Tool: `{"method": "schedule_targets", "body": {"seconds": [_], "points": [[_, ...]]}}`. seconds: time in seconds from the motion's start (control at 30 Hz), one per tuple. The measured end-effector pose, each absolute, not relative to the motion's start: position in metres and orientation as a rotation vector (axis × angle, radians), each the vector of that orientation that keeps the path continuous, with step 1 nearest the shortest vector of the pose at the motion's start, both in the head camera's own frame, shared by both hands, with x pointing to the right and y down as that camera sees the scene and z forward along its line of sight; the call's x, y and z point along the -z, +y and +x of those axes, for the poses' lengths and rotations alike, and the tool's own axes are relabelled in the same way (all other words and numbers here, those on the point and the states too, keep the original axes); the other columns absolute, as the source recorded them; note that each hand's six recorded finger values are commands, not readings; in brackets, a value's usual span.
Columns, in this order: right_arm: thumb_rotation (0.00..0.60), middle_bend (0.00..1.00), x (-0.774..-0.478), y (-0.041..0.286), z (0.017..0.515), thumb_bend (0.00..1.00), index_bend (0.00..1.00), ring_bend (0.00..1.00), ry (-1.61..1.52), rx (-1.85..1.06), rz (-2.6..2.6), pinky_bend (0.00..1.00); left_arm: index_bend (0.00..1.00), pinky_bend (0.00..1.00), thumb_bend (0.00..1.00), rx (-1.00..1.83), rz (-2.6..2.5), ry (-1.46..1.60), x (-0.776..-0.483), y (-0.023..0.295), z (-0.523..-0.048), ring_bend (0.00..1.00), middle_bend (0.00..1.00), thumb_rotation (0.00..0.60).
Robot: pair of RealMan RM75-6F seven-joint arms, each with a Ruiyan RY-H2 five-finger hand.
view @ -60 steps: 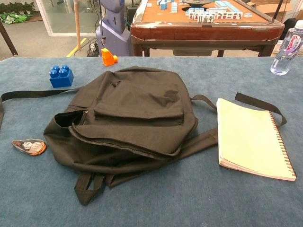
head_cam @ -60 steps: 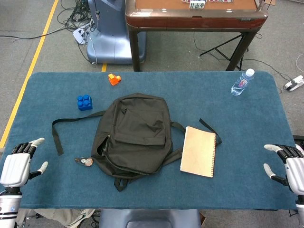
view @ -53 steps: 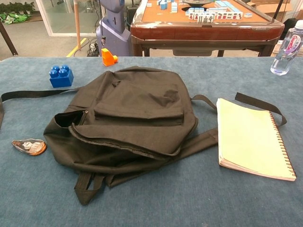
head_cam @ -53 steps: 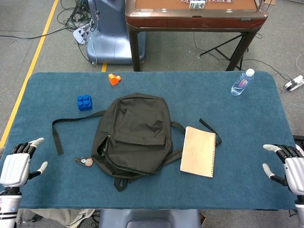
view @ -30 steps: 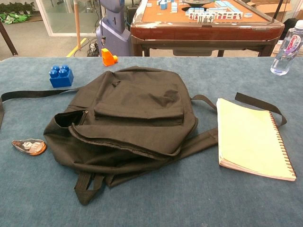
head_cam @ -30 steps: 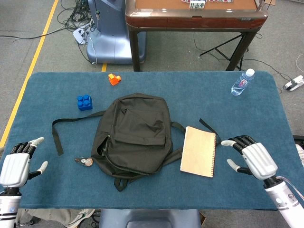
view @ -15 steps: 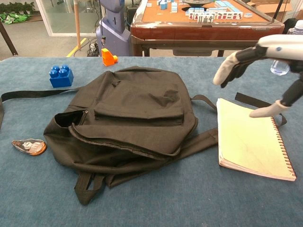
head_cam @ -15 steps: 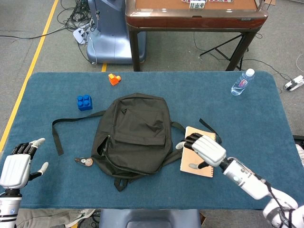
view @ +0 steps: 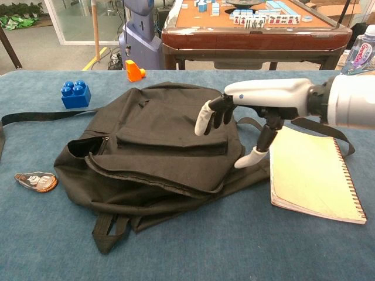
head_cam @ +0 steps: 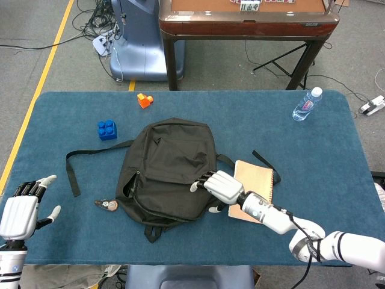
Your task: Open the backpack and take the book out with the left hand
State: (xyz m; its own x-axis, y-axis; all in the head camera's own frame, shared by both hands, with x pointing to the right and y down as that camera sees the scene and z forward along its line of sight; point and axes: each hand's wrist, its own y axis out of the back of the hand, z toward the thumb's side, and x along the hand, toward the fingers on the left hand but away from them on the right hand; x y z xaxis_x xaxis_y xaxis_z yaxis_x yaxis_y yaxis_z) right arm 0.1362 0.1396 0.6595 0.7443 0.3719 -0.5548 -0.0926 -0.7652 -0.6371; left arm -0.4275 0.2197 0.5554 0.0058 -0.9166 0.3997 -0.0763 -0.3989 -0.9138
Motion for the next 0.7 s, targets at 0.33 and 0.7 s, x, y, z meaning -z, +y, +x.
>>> {"method": "schedule_targets", "body": {"seconds": [0.33,0.7], "points": [[0.6,0.26,-0.678,0.143,0.097,0.0,0.24,0.22,-0.141,-0.911,-2.291,0.24,0.23,0.19,0.3,1.488,-1.562,1.052,-0.557,0.221,-0.431,0.24,0.26,0.6],[0.6,0.22,-0.701,0.148,0.069,0.0,0.19,0.2,-0.045,-0.97,-2.279,0.24,0.23,0.19,0.3,1.506,-1.562,1.058,-0.56,0.223,-0.438,0.24,0.26,0.6]]}}
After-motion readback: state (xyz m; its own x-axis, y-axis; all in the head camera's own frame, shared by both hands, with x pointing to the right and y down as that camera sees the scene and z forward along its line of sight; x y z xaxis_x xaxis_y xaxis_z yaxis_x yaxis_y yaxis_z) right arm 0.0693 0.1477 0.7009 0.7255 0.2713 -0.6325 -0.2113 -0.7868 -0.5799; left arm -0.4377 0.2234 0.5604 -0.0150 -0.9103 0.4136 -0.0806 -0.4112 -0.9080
